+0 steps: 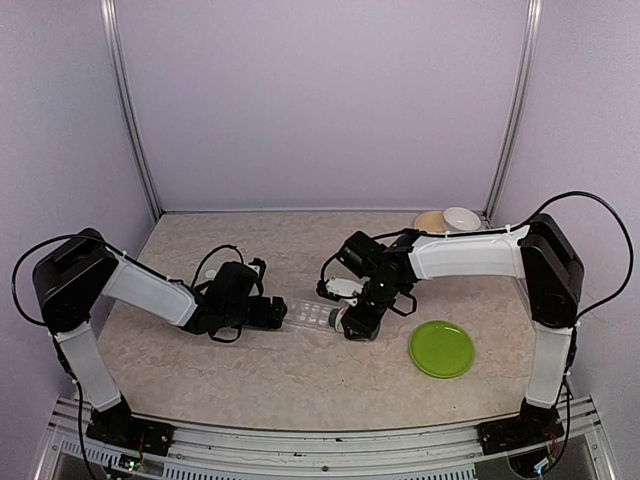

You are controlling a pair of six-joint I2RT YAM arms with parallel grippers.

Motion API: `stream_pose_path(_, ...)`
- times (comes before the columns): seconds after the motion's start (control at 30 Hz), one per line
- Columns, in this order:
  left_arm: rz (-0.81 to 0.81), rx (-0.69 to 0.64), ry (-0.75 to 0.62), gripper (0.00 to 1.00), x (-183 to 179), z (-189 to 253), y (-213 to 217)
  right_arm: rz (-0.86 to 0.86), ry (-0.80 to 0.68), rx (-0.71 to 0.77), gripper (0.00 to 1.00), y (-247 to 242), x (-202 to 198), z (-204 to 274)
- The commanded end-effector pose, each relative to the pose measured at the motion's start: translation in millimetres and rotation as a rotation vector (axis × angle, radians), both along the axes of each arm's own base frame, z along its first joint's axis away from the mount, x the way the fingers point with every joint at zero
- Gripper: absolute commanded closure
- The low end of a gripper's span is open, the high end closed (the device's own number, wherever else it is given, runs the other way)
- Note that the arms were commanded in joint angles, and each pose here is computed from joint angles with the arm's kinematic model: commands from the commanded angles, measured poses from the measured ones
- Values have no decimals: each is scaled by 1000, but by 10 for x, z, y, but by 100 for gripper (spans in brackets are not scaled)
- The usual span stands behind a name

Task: Sort the pills into containers
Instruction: Pour the pill into the compartment of the pill container.

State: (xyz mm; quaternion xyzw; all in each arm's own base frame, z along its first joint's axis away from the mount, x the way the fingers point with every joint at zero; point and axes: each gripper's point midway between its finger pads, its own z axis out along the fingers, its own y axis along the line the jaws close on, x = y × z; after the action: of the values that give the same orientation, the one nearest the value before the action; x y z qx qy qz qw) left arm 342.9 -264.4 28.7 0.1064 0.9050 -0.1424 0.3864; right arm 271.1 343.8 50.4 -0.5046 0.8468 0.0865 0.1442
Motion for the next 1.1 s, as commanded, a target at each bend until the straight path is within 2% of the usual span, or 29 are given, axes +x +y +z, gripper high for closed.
stream_pose_path(0.0,-6,1,11,3,-54,-73,7,11,22,-61,78,-43,-62,-76)
stream_pose_path(1.07,-13,-13,18,3,-115,-100,8,38,27,-89,78,-47,-76,-1)
